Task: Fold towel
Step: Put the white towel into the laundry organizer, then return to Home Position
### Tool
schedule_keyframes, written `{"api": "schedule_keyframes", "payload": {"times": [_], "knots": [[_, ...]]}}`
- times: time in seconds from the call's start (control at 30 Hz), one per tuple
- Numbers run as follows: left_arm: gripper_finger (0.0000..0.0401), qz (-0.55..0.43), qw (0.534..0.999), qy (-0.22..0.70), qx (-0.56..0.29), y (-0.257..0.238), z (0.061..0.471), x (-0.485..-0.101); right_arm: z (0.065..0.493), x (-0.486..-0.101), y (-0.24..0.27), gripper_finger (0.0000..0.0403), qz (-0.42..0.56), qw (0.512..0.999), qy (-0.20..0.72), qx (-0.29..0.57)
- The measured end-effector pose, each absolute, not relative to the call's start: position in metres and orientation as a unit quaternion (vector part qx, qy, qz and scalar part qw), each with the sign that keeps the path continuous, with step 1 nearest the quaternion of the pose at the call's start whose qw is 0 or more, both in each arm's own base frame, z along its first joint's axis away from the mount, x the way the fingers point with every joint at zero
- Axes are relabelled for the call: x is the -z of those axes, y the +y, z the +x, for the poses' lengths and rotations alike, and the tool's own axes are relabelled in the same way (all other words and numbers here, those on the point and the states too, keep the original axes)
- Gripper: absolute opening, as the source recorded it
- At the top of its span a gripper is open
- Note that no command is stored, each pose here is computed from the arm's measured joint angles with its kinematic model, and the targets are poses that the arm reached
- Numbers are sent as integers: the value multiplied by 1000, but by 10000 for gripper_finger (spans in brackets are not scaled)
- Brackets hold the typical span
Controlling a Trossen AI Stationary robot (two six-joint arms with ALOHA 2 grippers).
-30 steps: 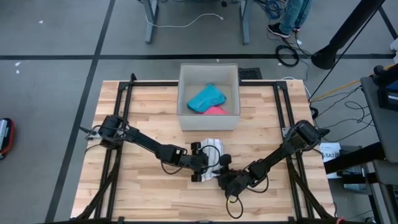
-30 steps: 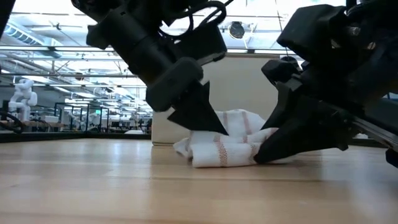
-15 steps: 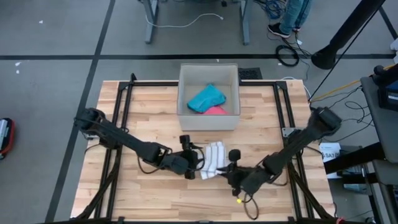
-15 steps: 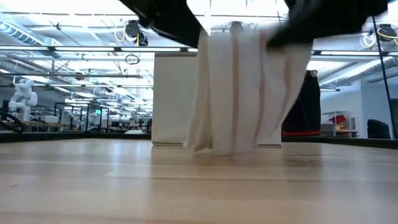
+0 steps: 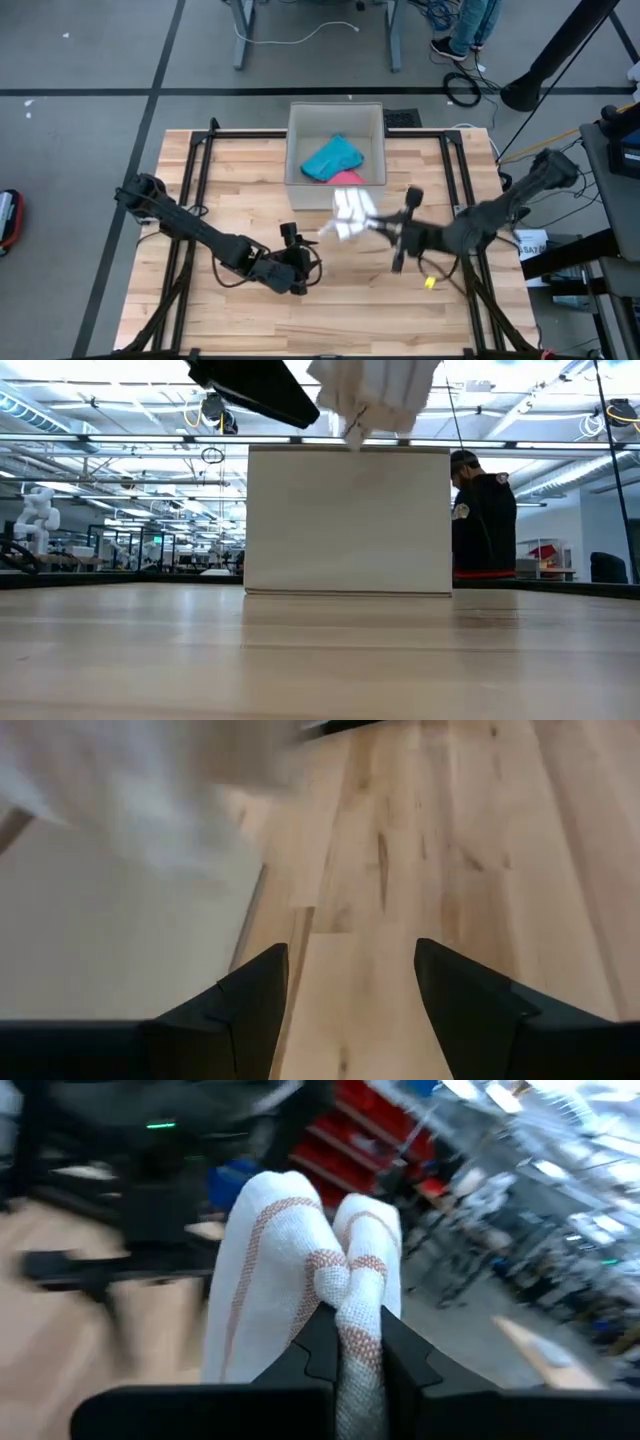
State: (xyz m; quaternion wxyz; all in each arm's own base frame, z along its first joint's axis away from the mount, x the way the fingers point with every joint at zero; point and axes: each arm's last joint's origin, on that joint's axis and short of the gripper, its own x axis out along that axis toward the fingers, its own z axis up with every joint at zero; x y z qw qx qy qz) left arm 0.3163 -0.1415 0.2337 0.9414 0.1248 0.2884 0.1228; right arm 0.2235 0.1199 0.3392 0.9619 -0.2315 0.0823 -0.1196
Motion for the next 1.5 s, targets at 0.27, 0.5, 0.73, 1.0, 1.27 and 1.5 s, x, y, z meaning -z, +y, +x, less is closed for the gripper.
{"api": "schedule_keyframes", "payload": {"times": [0.27, 0.5, 0.73, 1.0, 1.27, 1.5], "knots": [[227, 107, 947, 290, -93, -151, 313, -234, 225, -396, 69, 22, -280, 933, 77, 211], [227, 102, 949, 288, -78, -156, 311, -234, 243, -415, 20, 21, -304, 902, 129, 278], [227, 102, 950, 286, -77, -156, 312, -234, 273, -396, -37, 21, -296, 896, 179, 277], [227, 104, 949, 287, -77, -156, 312, -234, 305, -358, -97, 21, -282, 894, 229, 261], [227, 116, 947, 289, -75, -154, 312, -234, 320, -331, -124, 32, -302, 888, 267, 221], [227, 116, 947, 289, -73, -156, 311, -234, 318, -285, -116, 155, -179, 897, 398, 72]]}}
